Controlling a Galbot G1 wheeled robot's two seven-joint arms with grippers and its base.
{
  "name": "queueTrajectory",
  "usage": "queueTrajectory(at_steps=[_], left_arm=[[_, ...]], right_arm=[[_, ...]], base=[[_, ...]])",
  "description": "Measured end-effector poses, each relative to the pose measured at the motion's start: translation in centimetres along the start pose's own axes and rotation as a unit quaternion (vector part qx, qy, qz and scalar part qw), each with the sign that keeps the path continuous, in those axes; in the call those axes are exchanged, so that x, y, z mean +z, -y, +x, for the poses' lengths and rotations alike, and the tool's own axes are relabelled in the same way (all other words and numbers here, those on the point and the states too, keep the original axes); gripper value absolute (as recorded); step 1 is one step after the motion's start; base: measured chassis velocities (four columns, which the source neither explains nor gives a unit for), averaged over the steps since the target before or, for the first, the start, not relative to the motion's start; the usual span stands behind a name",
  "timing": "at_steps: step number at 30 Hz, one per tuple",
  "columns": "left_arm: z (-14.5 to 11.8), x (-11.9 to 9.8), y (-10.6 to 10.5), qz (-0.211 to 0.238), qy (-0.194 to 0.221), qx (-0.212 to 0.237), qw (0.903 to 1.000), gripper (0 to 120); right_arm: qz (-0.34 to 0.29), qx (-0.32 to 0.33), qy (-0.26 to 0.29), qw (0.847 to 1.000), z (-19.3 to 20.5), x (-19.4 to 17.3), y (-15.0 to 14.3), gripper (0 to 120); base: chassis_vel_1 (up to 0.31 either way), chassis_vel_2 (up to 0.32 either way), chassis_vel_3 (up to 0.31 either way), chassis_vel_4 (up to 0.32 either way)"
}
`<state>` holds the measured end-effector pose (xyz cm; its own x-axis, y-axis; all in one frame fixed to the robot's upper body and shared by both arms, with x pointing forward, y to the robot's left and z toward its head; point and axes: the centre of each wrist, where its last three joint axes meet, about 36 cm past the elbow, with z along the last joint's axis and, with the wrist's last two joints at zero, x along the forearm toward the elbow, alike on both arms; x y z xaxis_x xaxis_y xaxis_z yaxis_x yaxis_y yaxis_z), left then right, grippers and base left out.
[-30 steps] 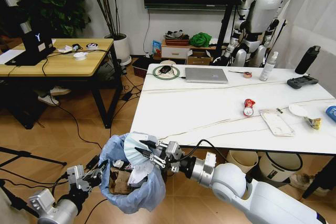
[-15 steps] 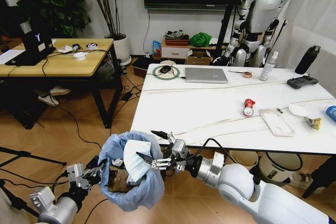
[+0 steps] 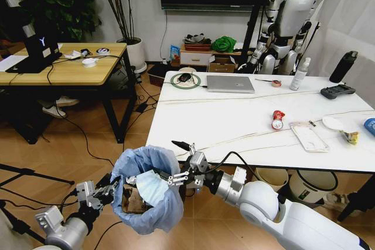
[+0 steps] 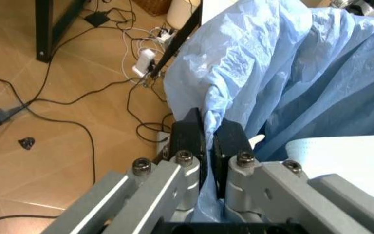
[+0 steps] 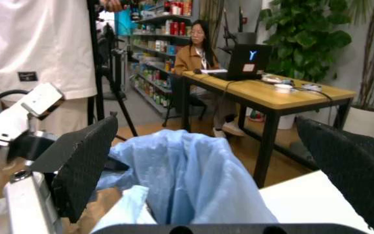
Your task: Pick up the trash bin and place the trash from the table into it.
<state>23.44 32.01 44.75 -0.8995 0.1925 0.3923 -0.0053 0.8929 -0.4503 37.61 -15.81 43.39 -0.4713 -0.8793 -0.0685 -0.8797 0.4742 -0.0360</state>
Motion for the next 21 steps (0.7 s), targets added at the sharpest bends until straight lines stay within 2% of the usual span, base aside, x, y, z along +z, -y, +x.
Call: queueTrajectory(at_steps=[3,5,7,9,10,13,16,17,21], left_arm=[[0.0,0.0,0.0,0.000,0.000,0.000,1.0000,0],[0.0,0.1,-0.1,-0.001,-0.003,-0.002,1.0000,0],[0.0,0.3,-0.3,-0.002,-0.006,-0.003,1.0000,0],[0.0,0.5,-0.5,-0.005,-0.010,-0.002,0.9999,0],[0.0,0.5,-0.5,-0.005,-0.010,-0.002,0.9999,0],[-0.4,0.8,-1.1,-0.011,-0.014,-0.004,0.9998,0],[-1.1,1.7,-1.8,-0.021,-0.017,-0.006,0.9996,0],[-1.1,1.7,-1.8,-0.021,-0.017,-0.006,0.9996,0],[-2.1,3.4,-2.9,-0.035,-0.034,-0.005,0.9988,0]], right_arm=[[-0.005,0.015,0.001,1.000,0.3,-0.2,0.7,100],[-0.022,0.048,-0.015,0.998,1.1,-0.6,1.8,100],[-0.032,0.097,-0.020,0.995,2.4,-0.6,2.7,100],[-0.035,0.171,-0.022,0.984,5.2,-0.1,3.9,100],[-0.035,0.171,-0.022,0.984,5.2,-0.1,3.9,100],[-0.042,0.247,-0.015,0.968,9.4,1.3,4.7,100],[-0.048,0.329,-0.018,0.943,13.7,2.3,5.1,100],[-0.048,0.329,-0.018,0.943,13.7,2.3,5.1,100],[-0.046,0.376,-0.016,0.925,19.0,4.6,4.1,100]], base=[[0.000,0.000,0.000,0.000],[0.000,0.000,0.000,0.000],[0.000,0.000,0.000,0.000],[0.000,0.000,0.000,0.000],[0.000,0.000,0.000,0.000],[0.000,0.000,0.000,0.000],[0.000,0.000,0.000,0.000],[0.000,0.000,0.000,0.000],[0.000,0.000,0.000,0.000]])
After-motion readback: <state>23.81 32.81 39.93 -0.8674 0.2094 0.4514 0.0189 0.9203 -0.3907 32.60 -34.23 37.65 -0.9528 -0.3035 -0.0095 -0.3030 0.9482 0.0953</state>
